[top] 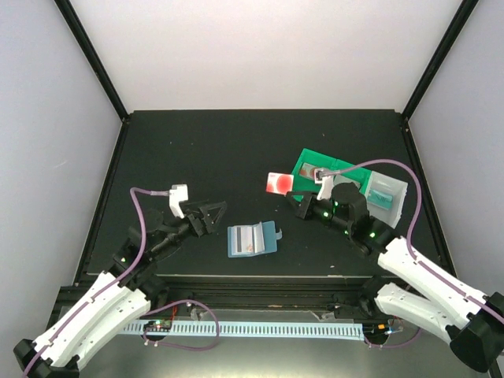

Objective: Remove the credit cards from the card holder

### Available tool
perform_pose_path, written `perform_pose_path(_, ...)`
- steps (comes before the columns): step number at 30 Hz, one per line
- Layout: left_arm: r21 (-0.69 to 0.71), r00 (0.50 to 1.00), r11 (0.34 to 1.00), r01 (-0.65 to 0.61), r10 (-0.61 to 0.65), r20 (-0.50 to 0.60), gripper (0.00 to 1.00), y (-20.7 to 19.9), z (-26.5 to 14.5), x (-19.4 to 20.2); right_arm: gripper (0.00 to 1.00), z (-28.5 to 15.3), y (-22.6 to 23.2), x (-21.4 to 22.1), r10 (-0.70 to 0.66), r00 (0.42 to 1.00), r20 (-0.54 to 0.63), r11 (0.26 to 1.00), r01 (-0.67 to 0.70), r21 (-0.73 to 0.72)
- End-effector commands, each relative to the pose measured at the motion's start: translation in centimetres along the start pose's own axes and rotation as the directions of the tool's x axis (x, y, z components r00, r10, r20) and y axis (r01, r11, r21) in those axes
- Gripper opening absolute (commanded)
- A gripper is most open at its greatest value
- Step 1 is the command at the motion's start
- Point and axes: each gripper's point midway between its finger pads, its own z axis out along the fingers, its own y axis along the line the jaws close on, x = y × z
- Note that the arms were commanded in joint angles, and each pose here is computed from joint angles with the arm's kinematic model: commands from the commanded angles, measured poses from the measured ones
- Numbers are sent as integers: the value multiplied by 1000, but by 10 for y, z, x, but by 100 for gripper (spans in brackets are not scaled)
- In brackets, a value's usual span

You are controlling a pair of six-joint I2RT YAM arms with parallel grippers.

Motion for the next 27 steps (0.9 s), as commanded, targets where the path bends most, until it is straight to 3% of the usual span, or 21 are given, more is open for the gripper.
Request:
perform_pose_path(1, -85, 995, 994, -64, 57, -80, 99, 16, 1, 12, 1, -6, -53, -12, -53, 998, -23, 969, 57, 239)
perform_pose_path(9, -106, 982, 993, -60, 40, -184, 99, 32, 11, 38, 1, -7, -119, -50, 18, 999, 33, 889, -31, 456)
perform_pose_path(15, -80, 978, 996, -38, 21, -208, 99, 32, 12, 47, 1, 7, -146, -64, 44, 999, 31, 843, -54, 536)
perform_pose_path(27, -111, 980, 992, -51, 29, -198, 99, 38, 10, 45, 1, 58, -185, -69, 140, 990, -18, 841, -109, 529)
